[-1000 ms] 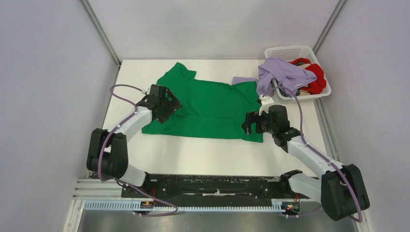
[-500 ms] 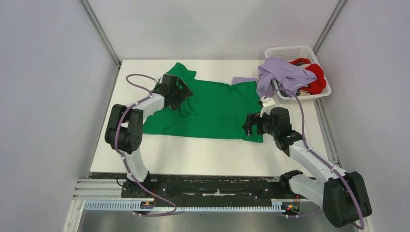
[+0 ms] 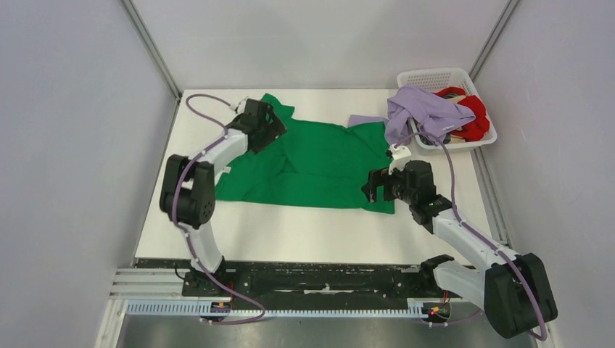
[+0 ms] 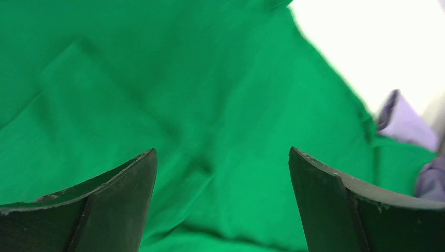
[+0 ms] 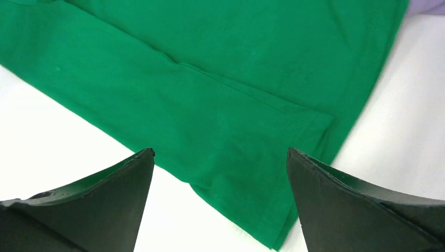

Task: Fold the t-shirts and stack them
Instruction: Fold the flattened tshirt in 1/3 of the way

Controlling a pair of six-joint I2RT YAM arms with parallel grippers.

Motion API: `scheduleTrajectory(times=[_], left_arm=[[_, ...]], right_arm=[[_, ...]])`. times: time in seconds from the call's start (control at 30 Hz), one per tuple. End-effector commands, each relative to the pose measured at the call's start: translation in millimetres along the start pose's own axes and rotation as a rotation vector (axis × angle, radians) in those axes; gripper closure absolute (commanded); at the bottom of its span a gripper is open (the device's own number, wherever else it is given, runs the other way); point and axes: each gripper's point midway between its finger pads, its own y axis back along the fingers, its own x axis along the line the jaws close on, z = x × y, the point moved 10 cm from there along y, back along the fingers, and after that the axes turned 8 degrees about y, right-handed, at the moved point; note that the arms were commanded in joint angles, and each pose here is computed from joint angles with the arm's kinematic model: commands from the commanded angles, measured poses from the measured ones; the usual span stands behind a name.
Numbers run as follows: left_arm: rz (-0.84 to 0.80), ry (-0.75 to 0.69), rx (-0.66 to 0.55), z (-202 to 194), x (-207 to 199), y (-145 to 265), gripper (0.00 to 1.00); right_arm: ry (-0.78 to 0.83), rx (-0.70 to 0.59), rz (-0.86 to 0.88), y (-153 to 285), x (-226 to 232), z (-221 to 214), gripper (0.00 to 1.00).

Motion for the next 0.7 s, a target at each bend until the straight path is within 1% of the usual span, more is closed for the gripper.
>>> scheduleTrajectory(times=[0.0, 0.07, 0.1, 0.23, 0.33, 0.4, 0.53, 0.63, 0.67], left_arm=[[-0.005, -0.027, -0.129, 1.7, 29.5, 52.6, 0.0], [-0.027, 0.023, -0.141, -8.5, 51.8, 49.3, 0.0], [-0.028, 0.056, -0.127, -11.0, 63.3, 43.2, 0.0], [-0.008, 0.167, 0.02, -14.9, 91.0, 18.4, 0.0], [0.014, 0.188, 0.047, -22.2, 103.3, 15.0, 0.0], [0.067, 0.187, 0.025, -26.5, 114.5, 22.7, 0.0], [0.189, 0.15, -0.016, -38.8, 143.7, 47.8, 0.0], [0.269, 0.136, 0.001, -54.9, 167.9, 68.7, 0.0], [0.292, 0.133, 0.001, -59.1, 175.0, 75.5, 0.0]], right_arm=[[0.029, -0.042, 0.08, -14.0, 16.4, 8.8, 0.02], [0.063, -0.007, 0.082, -23.8, 28.0, 8.4, 0.02], [0.077, 0.011, 0.083, -28.8, 34.3, 7.8, 0.02], [0.047, 0.102, 0.016, -50.3, 38.5, -5.0, 0.02], [0.033, 0.178, -0.009, -59.5, 38.9, -24.8, 0.02], [0.026, 0.229, 0.0, -59.1, 43.2, -38.6, 0.02], [0.081, 0.31, -0.038, -44.4, 54.2, -59.5, 0.02], [0.098, 0.354, -0.049, -28.8, 60.6, -73.8, 0.02], [0.102, 0.39, -0.051, -20.3, 61.5, -81.2, 0.02]])
